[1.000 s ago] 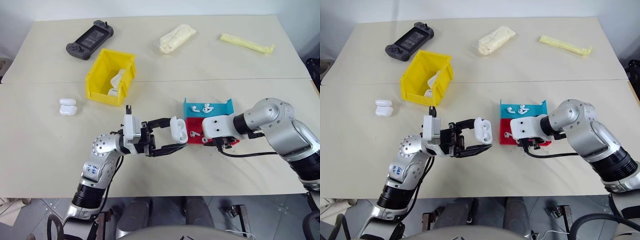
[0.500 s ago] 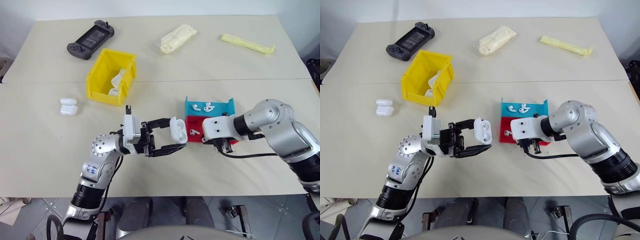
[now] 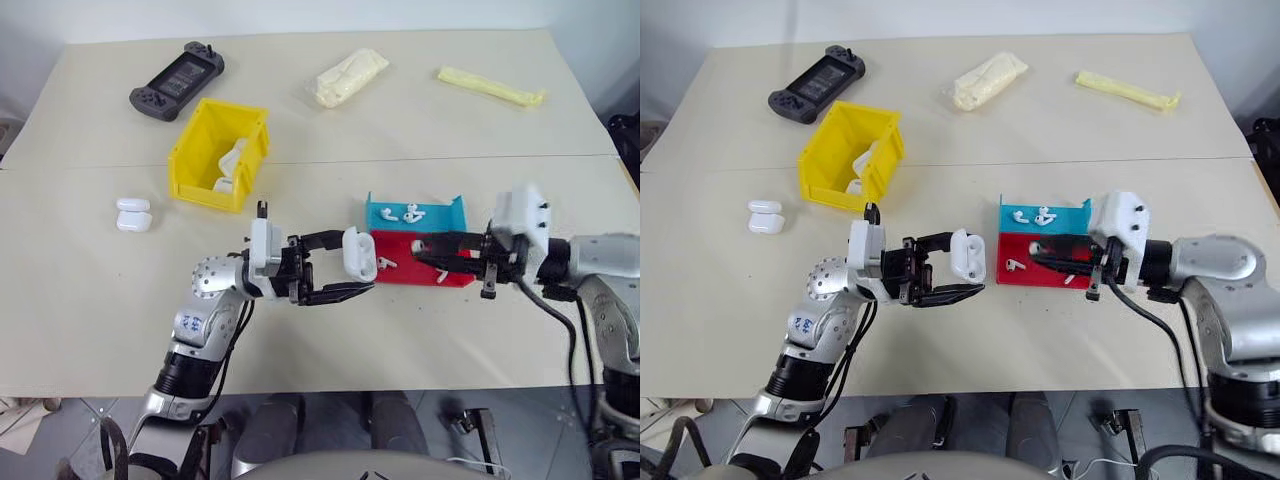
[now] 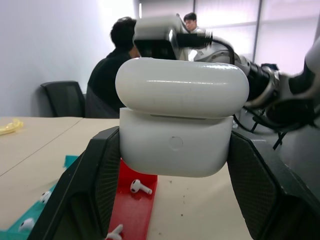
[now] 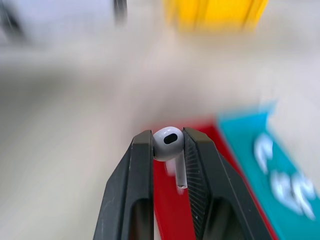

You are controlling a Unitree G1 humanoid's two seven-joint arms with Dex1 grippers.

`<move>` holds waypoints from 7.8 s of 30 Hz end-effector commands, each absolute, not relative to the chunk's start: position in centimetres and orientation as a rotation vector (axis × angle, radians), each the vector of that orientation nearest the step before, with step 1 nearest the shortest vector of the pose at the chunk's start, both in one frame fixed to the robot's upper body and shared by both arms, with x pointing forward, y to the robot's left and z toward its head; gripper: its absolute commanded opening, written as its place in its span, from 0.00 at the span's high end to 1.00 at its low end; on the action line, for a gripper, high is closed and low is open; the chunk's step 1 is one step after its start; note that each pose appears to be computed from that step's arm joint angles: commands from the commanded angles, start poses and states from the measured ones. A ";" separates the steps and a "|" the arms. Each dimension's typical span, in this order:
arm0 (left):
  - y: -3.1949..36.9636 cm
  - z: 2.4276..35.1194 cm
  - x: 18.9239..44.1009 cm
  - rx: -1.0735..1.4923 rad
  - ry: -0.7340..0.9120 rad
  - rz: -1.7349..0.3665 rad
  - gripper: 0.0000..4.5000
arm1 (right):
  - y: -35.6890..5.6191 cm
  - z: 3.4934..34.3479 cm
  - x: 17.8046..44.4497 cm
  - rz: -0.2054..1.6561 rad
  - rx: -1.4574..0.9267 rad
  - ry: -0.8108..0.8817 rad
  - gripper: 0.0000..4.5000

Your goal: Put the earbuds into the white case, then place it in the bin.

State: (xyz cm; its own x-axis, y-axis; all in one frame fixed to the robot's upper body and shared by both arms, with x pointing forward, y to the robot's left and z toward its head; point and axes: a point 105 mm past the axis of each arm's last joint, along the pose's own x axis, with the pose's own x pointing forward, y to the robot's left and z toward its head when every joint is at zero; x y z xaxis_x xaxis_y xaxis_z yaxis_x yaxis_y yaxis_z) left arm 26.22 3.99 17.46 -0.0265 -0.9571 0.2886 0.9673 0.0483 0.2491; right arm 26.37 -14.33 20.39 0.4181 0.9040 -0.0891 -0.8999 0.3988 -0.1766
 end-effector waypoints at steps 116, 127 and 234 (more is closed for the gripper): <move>4.8 19.5 27.6 -0.067 -0.465 -1.555 0.38 | -19.3 22.0 25.1 0.942 0.038 -0.160 0.01; 5.5 18.2 27.3 0.007 -0.451 -1.517 0.38 | -27.4 19.4 25.3 0.814 -0.398 0.031 0.01; 5.4 17.8 27.0 -0.021 -0.492 -1.344 0.38 | -14.7 19.0 37.0 1.180 -0.831 0.514 0.59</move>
State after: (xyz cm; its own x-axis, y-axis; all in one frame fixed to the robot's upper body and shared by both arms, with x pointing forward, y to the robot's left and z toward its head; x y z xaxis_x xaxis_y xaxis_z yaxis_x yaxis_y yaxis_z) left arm 27.45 5.55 16.90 0.1629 -0.9319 0.3241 0.9411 0.2454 0.2325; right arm 36.76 -14.59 17.51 0.2854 0.5898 -0.7554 -0.9582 0.1602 -0.2370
